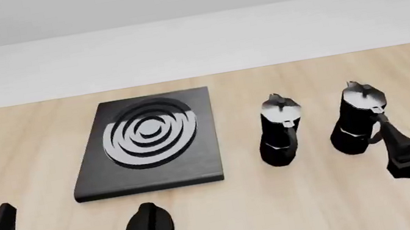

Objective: Put the right moka pot on the stove.

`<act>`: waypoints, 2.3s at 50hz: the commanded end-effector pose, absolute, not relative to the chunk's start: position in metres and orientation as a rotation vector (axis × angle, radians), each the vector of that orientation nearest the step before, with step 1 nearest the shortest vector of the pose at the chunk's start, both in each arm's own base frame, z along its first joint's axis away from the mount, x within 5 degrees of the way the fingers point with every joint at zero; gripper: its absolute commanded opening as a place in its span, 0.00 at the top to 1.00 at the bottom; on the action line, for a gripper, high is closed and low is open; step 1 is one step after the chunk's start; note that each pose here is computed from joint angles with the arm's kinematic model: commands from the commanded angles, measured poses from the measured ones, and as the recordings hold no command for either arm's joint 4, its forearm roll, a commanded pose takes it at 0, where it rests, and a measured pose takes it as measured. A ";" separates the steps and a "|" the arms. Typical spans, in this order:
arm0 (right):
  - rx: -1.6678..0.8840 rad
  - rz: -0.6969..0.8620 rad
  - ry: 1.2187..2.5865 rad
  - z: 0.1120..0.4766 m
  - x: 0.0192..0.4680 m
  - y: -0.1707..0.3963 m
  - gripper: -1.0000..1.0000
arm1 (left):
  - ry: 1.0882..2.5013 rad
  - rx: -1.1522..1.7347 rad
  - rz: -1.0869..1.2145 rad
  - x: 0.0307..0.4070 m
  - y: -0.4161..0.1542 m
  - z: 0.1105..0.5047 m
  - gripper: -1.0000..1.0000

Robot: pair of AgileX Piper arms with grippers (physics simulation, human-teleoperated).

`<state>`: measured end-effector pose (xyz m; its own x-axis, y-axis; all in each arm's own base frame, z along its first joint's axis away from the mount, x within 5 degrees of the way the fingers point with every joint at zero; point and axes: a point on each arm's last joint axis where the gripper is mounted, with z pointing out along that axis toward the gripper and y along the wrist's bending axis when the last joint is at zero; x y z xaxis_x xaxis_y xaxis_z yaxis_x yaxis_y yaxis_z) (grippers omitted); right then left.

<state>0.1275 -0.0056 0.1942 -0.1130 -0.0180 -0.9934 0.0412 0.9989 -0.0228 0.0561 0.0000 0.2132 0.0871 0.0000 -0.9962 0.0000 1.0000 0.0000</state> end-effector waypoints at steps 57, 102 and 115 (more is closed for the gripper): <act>0.039 -0.033 1.810 0.156 0.204 -0.009 0.00 | 1.484 0.000 0.000 0.056 0.000 0.213 0.00; -0.019 -0.054 1.802 0.162 0.207 -0.006 1.00 | 1.484 0.000 0.000 0.056 0.000 0.213 0.00; -0.089 -0.054 1.739 0.197 0.193 0.003 1.00 | 1.484 0.000 0.000 0.056 0.000 0.213 0.00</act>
<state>0.1994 -0.0018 0.1700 -0.2419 -0.0640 -0.9682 -0.0072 0.9979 -0.0642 0.0561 0.0000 0.2132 0.0871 0.0000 -0.9962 0.0000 1.0000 0.0000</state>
